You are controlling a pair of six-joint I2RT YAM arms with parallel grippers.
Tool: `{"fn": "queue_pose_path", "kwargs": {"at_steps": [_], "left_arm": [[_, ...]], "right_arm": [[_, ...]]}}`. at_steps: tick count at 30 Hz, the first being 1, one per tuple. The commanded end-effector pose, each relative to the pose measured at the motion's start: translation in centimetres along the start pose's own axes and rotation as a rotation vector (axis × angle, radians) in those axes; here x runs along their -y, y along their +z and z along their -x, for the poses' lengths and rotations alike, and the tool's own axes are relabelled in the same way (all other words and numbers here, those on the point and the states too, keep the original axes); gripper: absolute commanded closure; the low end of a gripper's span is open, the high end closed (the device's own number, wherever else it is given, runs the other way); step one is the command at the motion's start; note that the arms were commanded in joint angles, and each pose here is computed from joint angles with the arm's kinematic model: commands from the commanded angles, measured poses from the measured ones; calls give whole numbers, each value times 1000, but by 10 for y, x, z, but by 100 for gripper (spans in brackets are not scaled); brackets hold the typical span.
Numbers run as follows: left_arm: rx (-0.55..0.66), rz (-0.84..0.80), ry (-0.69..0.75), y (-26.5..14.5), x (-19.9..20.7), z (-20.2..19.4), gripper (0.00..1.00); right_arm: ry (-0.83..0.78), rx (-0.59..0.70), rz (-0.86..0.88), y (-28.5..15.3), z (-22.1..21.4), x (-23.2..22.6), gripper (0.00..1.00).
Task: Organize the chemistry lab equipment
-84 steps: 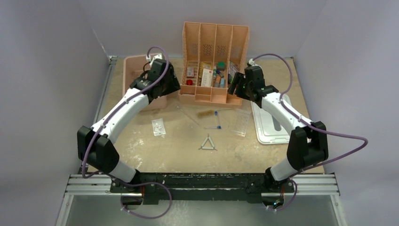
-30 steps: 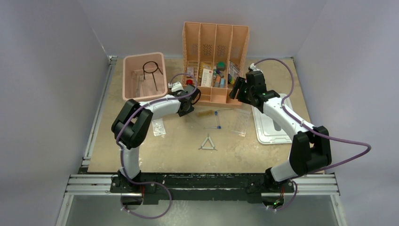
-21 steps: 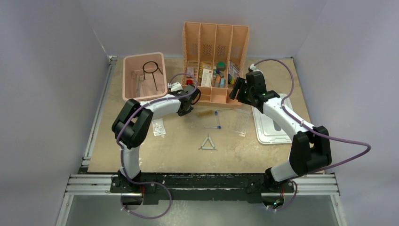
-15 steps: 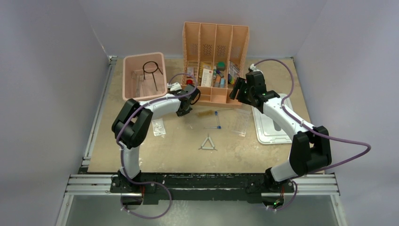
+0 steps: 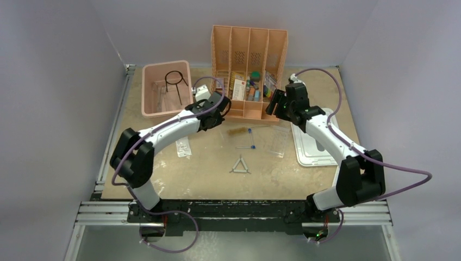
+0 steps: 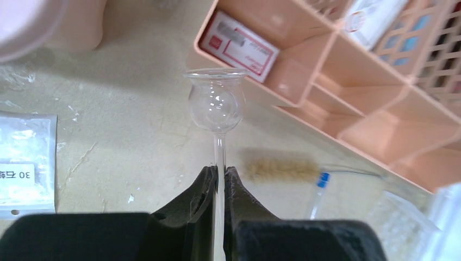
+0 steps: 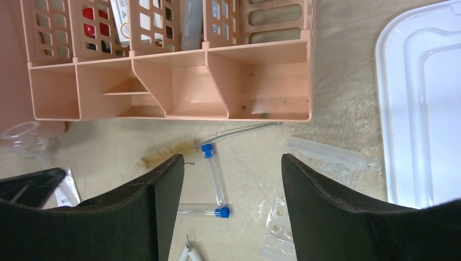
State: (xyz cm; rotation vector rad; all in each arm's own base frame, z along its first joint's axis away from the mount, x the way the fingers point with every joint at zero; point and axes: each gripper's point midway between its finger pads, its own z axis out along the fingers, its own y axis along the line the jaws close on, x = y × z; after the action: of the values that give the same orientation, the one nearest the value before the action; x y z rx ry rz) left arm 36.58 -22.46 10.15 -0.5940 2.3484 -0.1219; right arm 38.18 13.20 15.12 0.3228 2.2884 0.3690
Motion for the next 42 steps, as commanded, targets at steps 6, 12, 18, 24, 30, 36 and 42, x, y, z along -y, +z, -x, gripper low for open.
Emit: {"fn": "queue_pose_path", "kwargs": {"at_steps": [6, 12, 18, 24, 30, 36, 42], "left_arm": [[123, -341, 77, -66, 74, 63, 99], [158, -494, 156, -80, 101, 89, 99], [162, -554, 232, -78, 95, 135, 99], [253, -442, 277, -77, 40, 195, 99], [289, -347, 258, -68, -22, 247, 99], [341, -97, 210, -37, -101, 298, 99], [233, 29, 272, 15, -131, 292, 100]], "right_arm": [[9, 65, 7, -8, 12, -3, 32], [0, 90, -4, -8, 22, -4, 32], [-3, 108, 8, -7, 32, -10, 32], [-13, 118, -15, -3, 37, -8, 32], [-24, 130, -23, 0, 44, -10, 32], [-49, 131, -49, 10, 55, -12, 32], [-47, 125, -53, 15, 57, -13, 32]]}}
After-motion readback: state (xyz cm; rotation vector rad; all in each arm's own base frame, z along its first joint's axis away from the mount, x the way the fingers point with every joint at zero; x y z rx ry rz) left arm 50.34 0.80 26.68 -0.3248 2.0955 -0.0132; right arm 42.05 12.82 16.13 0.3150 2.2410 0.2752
